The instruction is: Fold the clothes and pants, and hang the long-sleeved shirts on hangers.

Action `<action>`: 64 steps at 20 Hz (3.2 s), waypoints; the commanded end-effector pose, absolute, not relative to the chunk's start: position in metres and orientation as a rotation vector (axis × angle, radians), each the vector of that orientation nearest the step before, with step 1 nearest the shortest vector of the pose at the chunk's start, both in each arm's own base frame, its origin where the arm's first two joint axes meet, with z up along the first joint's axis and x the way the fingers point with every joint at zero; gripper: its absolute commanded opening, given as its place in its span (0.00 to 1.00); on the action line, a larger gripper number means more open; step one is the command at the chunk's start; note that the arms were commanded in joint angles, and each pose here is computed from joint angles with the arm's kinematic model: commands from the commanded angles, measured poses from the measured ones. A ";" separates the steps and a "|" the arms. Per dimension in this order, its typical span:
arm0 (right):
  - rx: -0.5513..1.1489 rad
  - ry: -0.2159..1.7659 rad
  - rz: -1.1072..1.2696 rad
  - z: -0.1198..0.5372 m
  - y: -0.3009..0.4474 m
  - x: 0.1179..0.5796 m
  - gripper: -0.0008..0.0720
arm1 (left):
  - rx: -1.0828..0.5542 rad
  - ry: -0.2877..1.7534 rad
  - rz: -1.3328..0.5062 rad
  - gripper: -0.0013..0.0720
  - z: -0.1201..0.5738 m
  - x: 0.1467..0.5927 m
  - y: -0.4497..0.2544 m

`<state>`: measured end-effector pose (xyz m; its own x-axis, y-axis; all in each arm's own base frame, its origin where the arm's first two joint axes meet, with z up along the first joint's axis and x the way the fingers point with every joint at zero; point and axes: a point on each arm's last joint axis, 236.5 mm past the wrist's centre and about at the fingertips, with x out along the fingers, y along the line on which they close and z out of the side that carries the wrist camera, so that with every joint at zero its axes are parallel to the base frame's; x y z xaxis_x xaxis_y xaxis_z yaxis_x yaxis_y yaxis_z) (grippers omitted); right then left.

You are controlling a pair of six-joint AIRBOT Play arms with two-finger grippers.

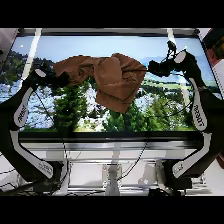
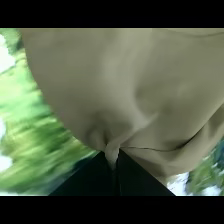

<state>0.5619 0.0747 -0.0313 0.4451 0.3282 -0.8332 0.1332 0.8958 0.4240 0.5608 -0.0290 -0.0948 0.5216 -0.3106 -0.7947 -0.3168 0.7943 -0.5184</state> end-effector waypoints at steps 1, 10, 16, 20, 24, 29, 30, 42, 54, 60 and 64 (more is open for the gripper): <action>0.611 1.134 0.150 -0.055 0.096 0.569 0.56 | -0.633 0.991 -0.027 0.06 -0.084 0.570 -0.030; 0.492 1.046 0.281 -0.047 0.115 0.586 0.64 | -0.324 0.755 -0.168 0.06 0.040 0.574 -0.021; 0.399 1.105 0.329 -0.073 0.135 0.594 0.64 | -0.291 0.785 -0.188 0.06 0.046 0.563 -0.023; 0.409 1.192 0.359 -0.105 0.151 0.585 0.73 | -0.292 0.788 -0.189 0.06 0.046 0.563 -0.024; 0.433 1.178 0.450 -0.103 0.182 0.583 0.80 | -0.292 0.788 -0.189 0.06 0.046 0.563 -0.024; 0.360 1.146 0.529 -0.098 0.211 0.579 0.80 | -0.292 0.788 -0.189 0.06 0.046 0.563 -0.024; 0.340 1.138 0.552 -0.094 0.218 0.578 0.79 | -0.292 0.788 -0.189 0.06 0.046 0.563 -0.024; 0.102 0.710 0.460 0.097 0.151 0.623 0.05 | -0.296 0.693 -0.131 0.06 0.089 0.560 0.013; 0.073 0.106 0.151 0.413 -0.009 0.524 0.05 | -0.208 -0.023 0.243 0.06 0.359 0.475 0.170; 0.027 0.201 0.297 0.421 0.050 0.464 0.05 | -0.172 -0.057 0.269 0.06 0.372 0.468 0.176; -0.025 0.459 0.502 0.361 0.121 0.428 0.05 | 0.025 0.011 0.341 0.06 0.357 0.469 0.194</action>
<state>0.4600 0.0786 0.3969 0.8906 0.3604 -0.2775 -0.3559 0.9320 0.0680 0.4706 0.1802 0.3615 0.9589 0.2839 0.0036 -0.2817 0.9529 -0.1127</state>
